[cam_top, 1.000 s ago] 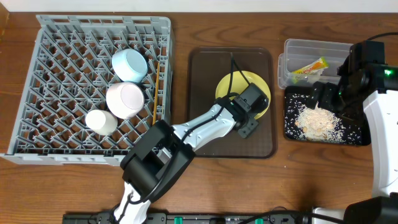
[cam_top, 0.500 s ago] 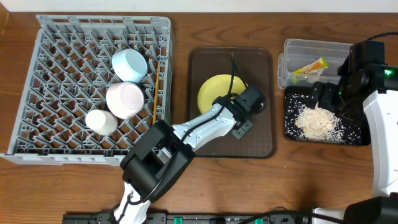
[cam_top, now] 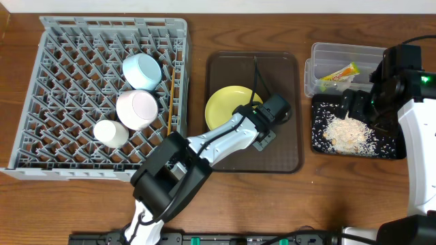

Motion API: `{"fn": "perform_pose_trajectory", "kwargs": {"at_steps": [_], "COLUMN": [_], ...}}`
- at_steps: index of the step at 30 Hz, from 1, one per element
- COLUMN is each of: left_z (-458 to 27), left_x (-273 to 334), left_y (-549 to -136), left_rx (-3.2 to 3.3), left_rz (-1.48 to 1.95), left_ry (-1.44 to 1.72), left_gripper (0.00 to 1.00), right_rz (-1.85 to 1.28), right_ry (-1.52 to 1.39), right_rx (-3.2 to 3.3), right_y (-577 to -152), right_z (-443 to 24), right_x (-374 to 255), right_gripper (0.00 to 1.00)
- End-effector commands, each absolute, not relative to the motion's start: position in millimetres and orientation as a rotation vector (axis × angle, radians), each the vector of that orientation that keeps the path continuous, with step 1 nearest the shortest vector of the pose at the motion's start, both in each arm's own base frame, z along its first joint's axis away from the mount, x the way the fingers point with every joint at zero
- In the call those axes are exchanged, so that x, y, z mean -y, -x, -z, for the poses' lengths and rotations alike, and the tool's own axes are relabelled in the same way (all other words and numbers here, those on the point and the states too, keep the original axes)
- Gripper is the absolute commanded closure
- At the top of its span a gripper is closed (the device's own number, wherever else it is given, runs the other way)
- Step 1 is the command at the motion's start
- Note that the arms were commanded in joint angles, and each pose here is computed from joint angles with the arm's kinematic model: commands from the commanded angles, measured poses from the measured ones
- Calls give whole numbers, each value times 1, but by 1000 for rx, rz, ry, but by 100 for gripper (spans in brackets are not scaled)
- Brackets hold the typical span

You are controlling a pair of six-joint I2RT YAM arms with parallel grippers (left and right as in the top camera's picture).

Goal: Sort waste into correct bins and load items into the dishwasher
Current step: 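Move the left gripper to the yellow plate and grip its rim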

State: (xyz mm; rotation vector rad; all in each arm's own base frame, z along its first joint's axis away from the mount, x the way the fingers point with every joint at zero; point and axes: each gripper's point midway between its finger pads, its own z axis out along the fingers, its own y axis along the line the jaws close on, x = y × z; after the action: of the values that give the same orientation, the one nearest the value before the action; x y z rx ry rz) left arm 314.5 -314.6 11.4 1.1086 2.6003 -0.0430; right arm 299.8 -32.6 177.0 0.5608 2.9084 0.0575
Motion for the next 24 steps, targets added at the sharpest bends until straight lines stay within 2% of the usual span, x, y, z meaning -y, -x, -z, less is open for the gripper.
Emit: {"fn": "perform_pose_trajectory", "kwargs": {"at_steps": [1,16,21,22,24], "left_z": [-40,-140,-139,-135,-125], "left_x": [312,302,298,300,305], "left_y": [-320,-337,-337,-334,-328], "left_rx": [-2550,-2374,-2385,-2393,-2414], "left_rz": [40,145,144,156,176], "left_ry": [-1064,-910,-905,-919,-947], "left_gripper": [92,92,92,84,75], "right_rz": [-66,-66,-66,-66,-66], "right_ry": [-585,-585,-585,-585,-585], "right_rx": [-2887,-2887,-2886,-2886,-2886], "right_y": [-300,-300,-300,-300,-300], "right_z": [-181,-181,-181,-181,-181], "right_x": [34,34,34,34,34], "right_gripper": [1,1,1,1,1]}}
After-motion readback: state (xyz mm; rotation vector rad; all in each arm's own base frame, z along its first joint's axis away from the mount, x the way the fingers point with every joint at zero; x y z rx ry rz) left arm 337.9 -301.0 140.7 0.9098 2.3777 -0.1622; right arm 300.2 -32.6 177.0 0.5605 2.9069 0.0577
